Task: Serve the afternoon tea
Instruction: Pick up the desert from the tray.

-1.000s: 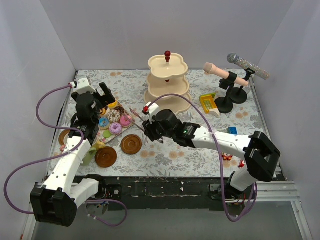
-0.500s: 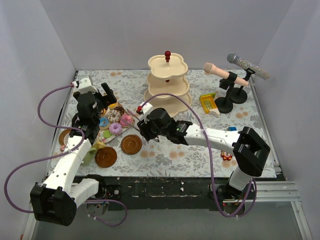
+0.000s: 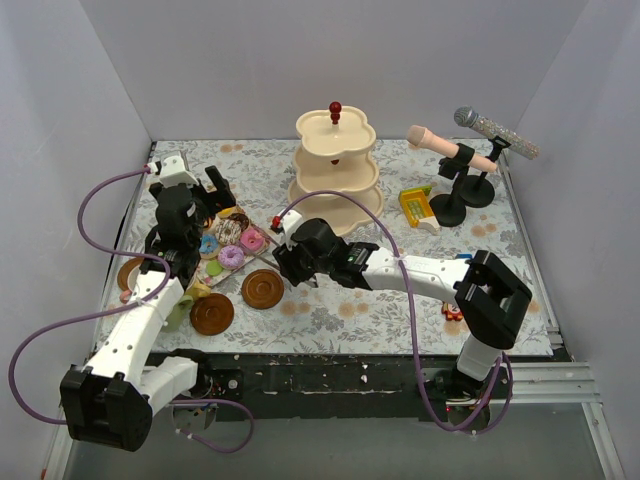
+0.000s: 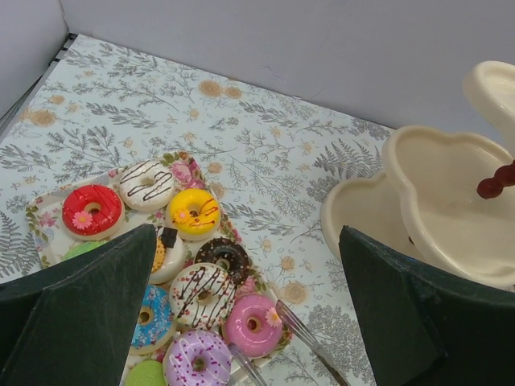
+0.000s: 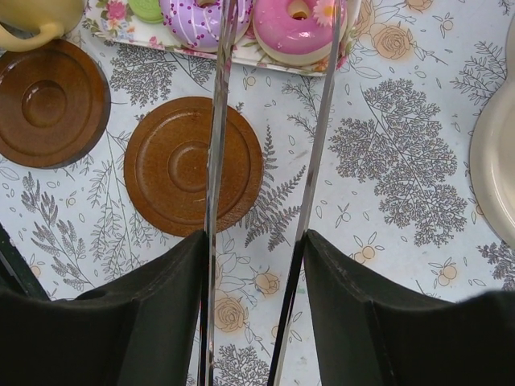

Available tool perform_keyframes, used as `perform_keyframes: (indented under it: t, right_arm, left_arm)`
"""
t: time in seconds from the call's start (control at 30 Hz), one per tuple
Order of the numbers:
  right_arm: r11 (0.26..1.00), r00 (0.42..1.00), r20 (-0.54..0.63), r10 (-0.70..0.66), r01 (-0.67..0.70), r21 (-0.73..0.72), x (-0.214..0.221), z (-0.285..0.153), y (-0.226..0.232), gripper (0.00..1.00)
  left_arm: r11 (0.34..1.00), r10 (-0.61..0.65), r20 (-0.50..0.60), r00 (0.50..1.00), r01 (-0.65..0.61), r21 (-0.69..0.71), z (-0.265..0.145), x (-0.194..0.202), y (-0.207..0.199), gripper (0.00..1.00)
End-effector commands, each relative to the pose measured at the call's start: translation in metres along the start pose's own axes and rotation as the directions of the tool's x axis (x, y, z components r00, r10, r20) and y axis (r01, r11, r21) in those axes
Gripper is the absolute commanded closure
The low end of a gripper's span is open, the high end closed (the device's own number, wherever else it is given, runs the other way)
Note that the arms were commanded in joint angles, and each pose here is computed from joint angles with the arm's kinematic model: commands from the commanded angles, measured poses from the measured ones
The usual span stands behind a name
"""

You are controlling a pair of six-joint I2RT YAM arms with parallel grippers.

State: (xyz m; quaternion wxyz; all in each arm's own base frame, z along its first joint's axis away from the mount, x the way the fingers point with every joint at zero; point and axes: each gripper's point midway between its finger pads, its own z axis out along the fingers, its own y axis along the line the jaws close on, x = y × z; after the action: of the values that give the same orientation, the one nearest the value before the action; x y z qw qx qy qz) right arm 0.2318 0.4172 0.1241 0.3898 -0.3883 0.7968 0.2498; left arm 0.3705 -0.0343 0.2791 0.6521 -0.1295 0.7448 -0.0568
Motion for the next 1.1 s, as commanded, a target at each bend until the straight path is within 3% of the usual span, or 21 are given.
perform_keyframes:
  t: [0.0, 0.87, 1.07]
  right_arm:
    - [1.0, 0.996, 0.086, 0.011, -0.012, 0.005, -0.032, -0.003, -0.001, 0.41]
    - [1.0, 0.999, 0.045, 0.021, -0.02, -0.015, -0.022, 0.013, -0.004, 0.4]
    - [1.0, 0.999, 0.029, 0.026, -0.026, -0.013, -0.018, 0.017, -0.005, 0.43]
  left_arm:
    - [1.0, 0.016, -0.004, 1.0, -0.016, 0.017, 0.0, 0.004, -0.003, 0.02]
    - [0.999, 0.021, -0.012, 1.0, -0.021, 0.028, 0.0, 0.006, -0.005, 0.02]
    - [0.999, 0.021, -0.011, 1.0, -0.021, 0.027, 0.0, 0.006, -0.005, 0.02]
